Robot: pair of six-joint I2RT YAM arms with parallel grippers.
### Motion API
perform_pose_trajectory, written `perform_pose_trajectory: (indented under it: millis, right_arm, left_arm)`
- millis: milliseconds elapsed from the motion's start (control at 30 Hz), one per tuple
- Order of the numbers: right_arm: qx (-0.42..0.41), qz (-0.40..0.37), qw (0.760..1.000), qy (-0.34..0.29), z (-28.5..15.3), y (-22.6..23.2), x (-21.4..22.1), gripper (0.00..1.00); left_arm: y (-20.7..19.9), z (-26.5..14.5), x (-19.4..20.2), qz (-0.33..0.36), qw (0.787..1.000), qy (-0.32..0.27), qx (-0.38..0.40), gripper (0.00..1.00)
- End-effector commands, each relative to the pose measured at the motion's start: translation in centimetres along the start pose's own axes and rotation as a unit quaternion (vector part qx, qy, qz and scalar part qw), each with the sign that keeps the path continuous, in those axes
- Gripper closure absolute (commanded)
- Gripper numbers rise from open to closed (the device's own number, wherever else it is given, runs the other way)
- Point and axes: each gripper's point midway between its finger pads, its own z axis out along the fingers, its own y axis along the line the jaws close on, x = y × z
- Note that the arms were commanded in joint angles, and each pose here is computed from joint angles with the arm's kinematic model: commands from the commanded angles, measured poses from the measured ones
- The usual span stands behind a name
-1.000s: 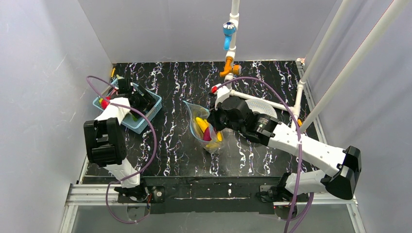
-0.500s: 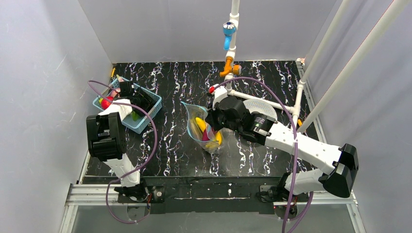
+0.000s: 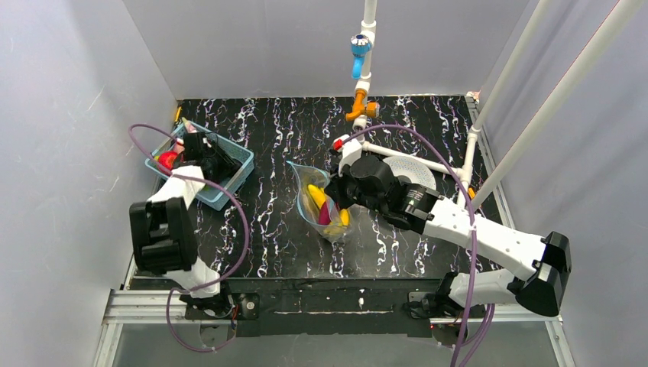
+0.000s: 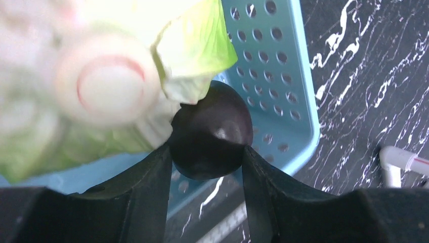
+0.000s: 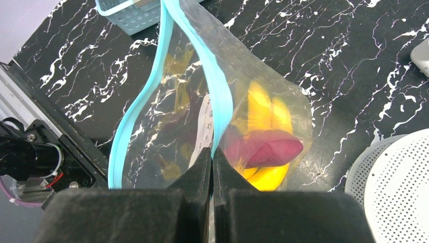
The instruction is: Place the food in the zip-top bag and seal the zipper
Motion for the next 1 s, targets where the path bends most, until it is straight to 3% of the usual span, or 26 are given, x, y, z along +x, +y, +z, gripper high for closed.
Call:
perform_pose_trajectory:
  millis: [0, 133, 267, 433, 533, 633, 700, 800, 833, 867, 900, 967]
  right_arm:
    - [-0.01, -0.006, 0.999, -0.053, -1.5, 0.9, -2.3, 0.99]
    - [-0.022, -0.012, 0.998, -0.052, -1.7, 1.8, -2.0, 0.99]
    - [-0.028, -0.012, 0.998, -0.054, -1.9, 2.2, -2.2, 0.99]
    - [-0.029, -0.012, 0.998, -0.056, -1.9, 2.1, -2.0, 0.99]
    - [-0.035, -0.01, 0.998, -0.054, -2.0, 2.4, -1.8, 0.99]
    - [-0.044, -0.012, 0.998, -0.05, -1.9, 3.1, -1.5, 0.99]
    - [-0.051, -0.012, 0.997, -0.049, -1.9, 3.4, -1.4, 0.99]
    - [-0.048, -0.014, 0.998, -0.042, -1.8, 3.4, -1.3, 0.99]
    - [-0.053, -0.013, 0.998, -0.039, -1.7, 3.7, -1.3, 0.99]
    - [-0.049, -0.014, 0.998, -0.035, -1.6, 3.6, -1.2, 0.99]
    - [-0.051, -0.013, 0.998, -0.034, -1.5, 3.6, -1.1, 0.99]
    - [-0.058, -0.012, 0.998, -0.035, -1.5, 3.9, -1.2, 0.99]
  left_arm:
    - [-0.1, -6.0, -2.6, 0.039, 0.996, -0.084, -0.008, 0.91]
    - [-1.0, -11.6, -3.0, 0.056, 0.992, -0.114, 0.007, 0.91]
    - [-3.8, -17.9, -1.6, 0.07, 0.987, -0.117, 0.084, 0.95]
    - [-7.8, -23.5, 3.6, 0.026, 0.968, -0.053, 0.242, 1.0]
    - [-8.6, -25.0, 6.5, -0.018, 0.958, -0.014, 0.287, 1.0]
    - [-9.6, -26.5, 9.7, -0.017, 0.946, 0.025, 0.323, 1.0]
    - [-10.6, -27.7, 11.8, -0.003, 0.938, 0.049, 0.343, 1.0]
    - [-12.3, -31.3, 16.8, 0.112, 0.91, 0.052, 0.397, 1.0]
    - [-13.2, -32.3, 17.6, 0.125, 0.895, 0.063, 0.424, 1.0]
    - [-15.3, -34.5, 18.2, 0.144, 0.863, 0.081, 0.478, 1.0]
    - [-16.0, -35.0, 18.6, 0.16, 0.853, 0.097, 0.486, 1.0]
    - [-15.9, -32.4, 19.9, 0.178, 0.875, 0.137, 0.428, 1.0]
